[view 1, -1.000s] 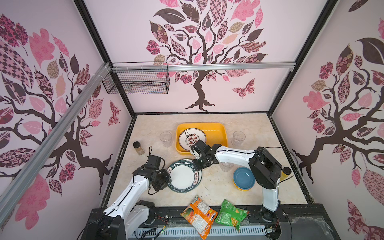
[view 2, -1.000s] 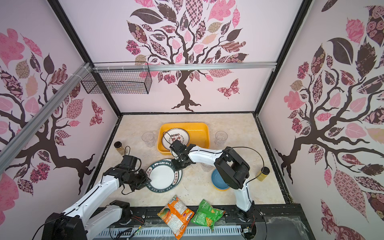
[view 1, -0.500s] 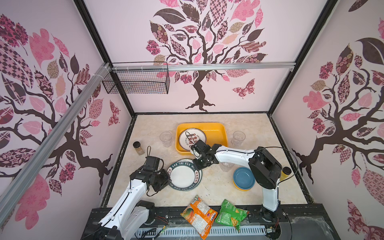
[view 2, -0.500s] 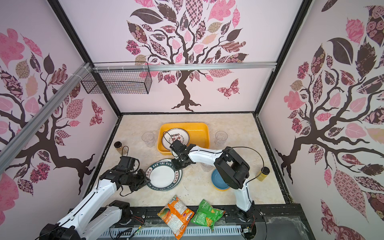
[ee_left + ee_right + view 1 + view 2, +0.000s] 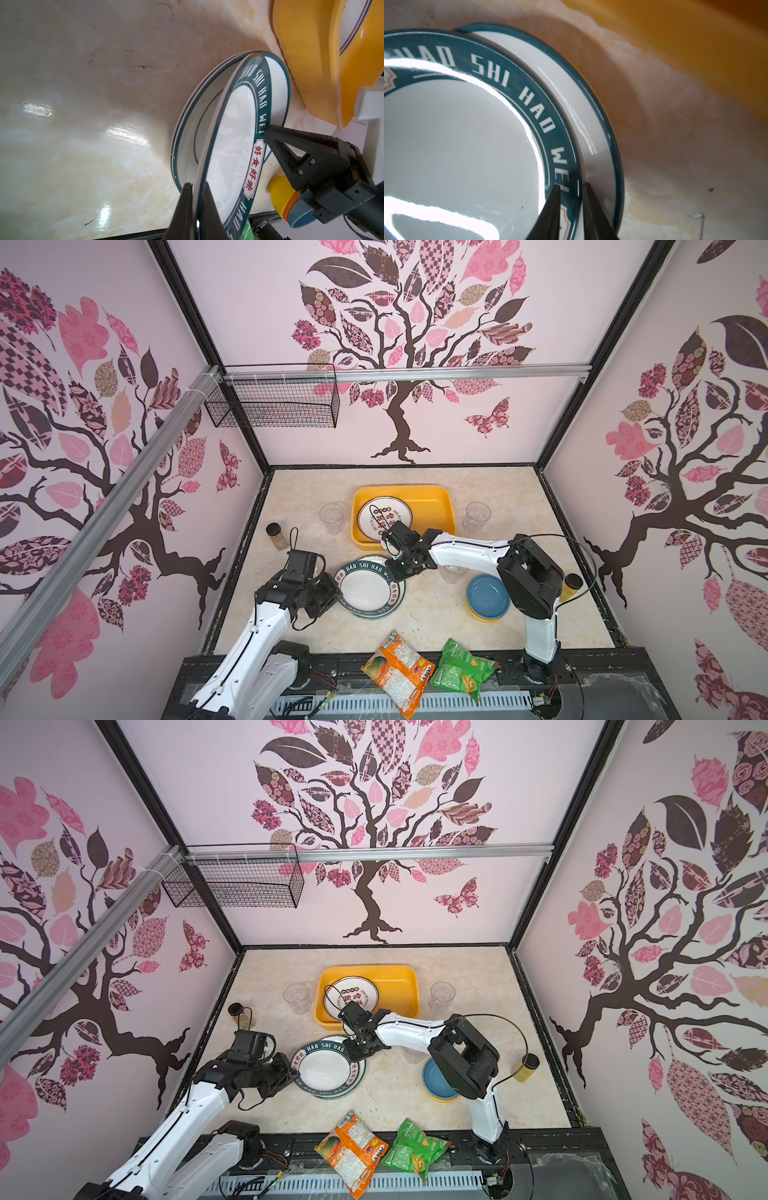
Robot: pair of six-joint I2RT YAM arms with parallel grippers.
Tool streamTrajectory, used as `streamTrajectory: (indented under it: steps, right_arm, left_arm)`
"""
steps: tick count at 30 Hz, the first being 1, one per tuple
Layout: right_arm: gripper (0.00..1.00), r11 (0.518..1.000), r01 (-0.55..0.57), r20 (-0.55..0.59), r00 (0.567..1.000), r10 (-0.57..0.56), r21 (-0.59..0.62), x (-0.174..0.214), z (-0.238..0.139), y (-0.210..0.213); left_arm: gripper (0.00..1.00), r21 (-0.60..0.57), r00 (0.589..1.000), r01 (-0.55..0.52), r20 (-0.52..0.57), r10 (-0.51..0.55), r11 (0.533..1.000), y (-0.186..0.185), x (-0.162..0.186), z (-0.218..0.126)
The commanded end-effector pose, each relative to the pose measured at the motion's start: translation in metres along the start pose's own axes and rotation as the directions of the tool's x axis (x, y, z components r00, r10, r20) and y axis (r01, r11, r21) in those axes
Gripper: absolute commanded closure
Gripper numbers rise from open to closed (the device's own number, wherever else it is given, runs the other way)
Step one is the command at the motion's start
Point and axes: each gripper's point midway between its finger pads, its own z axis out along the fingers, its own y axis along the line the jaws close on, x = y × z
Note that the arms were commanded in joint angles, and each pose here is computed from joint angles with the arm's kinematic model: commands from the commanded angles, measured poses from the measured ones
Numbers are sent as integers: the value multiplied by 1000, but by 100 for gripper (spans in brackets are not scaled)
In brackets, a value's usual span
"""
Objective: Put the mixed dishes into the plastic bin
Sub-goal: 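Lift the green-rimmed plate with the right gripper and carry it toward the yellow bin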
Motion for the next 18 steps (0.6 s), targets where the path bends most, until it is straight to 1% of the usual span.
streamTrajectory:
  steps: [1, 4, 11, 18]
  right_arm:
    - [76, 998, 14, 128, 992, -7, -55, -25, -43, 22]
    - [74, 998, 1, 177, 984, 11, -68, -33, -61, 23]
    - [64, 992, -46, 275, 958, 78, -122, -48, -107, 16]
    - [62, 975, -96, 321, 934, 158, -202, -51, -137, 4]
  left_arm:
    - [100, 60, 997, -16, 80, 11, 998, -20, -17, -14]
    - [100, 99, 995, -26, 103, 16, 995, -28, -20, -22]
    - [100, 203, 989, -69, 139, 41, 977, -50, -20, -41]
    - [100, 306, 988, -123, 130, 87, 944, -73, -15, -55]
